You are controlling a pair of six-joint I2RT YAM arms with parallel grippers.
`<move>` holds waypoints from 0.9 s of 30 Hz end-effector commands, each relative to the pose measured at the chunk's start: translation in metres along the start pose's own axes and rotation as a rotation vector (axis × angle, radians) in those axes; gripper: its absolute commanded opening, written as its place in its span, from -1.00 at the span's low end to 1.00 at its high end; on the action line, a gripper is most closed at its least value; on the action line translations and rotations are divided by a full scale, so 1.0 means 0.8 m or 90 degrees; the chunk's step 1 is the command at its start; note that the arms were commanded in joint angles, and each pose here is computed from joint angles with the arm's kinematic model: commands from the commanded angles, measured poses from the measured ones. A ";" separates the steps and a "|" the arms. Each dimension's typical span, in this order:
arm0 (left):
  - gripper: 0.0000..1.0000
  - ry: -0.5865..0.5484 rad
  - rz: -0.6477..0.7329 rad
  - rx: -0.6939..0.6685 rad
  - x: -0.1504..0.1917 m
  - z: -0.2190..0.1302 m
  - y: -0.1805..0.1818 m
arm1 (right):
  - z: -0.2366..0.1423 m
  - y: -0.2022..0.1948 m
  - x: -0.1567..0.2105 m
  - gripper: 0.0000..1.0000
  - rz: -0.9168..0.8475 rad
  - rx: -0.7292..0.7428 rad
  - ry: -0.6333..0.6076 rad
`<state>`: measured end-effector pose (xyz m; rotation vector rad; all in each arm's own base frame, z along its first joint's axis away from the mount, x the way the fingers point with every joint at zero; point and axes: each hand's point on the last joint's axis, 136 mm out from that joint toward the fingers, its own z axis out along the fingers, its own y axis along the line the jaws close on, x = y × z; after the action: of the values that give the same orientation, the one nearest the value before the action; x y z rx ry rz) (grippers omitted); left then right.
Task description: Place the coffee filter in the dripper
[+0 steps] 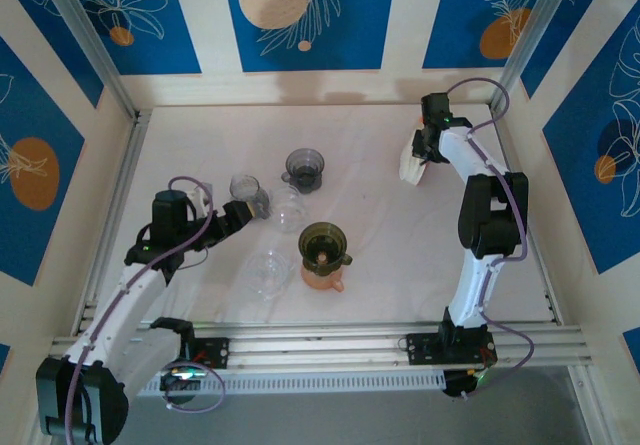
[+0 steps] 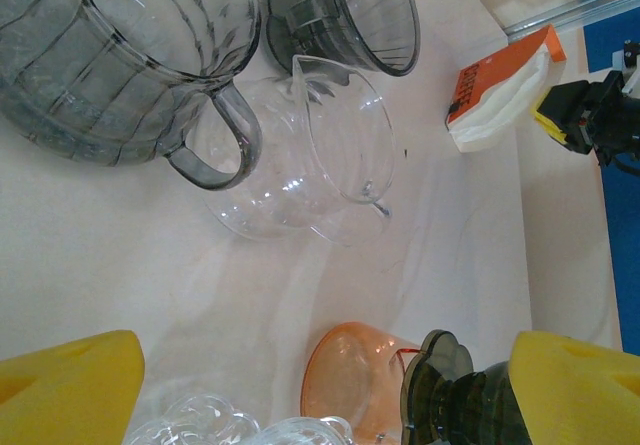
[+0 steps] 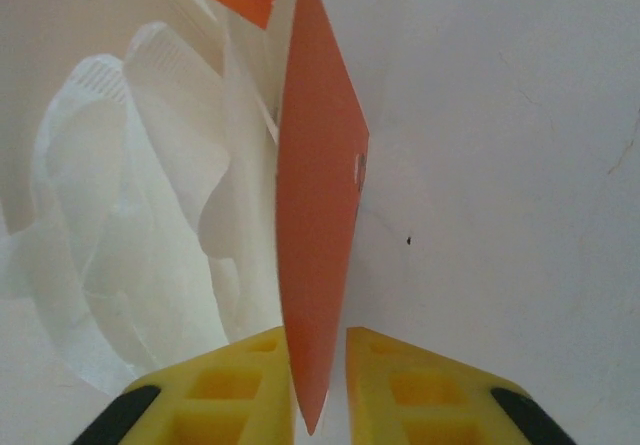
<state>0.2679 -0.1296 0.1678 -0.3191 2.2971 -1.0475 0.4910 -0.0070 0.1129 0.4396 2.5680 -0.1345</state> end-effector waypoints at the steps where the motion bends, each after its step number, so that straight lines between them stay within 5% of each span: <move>1: 0.88 -0.014 0.009 -0.003 -0.008 0.000 0.003 | 0.001 -0.001 -0.013 -0.71 -0.017 0.005 -0.017; 27: 0.88 -0.012 0.016 -0.002 -0.009 -0.002 0.001 | -0.044 0.120 0.011 -0.89 -0.256 -0.128 -0.098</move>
<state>0.2693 -0.1296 0.1630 -0.3279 2.3133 -1.0446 0.4937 0.0893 0.1279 -0.1121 2.4797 -0.0649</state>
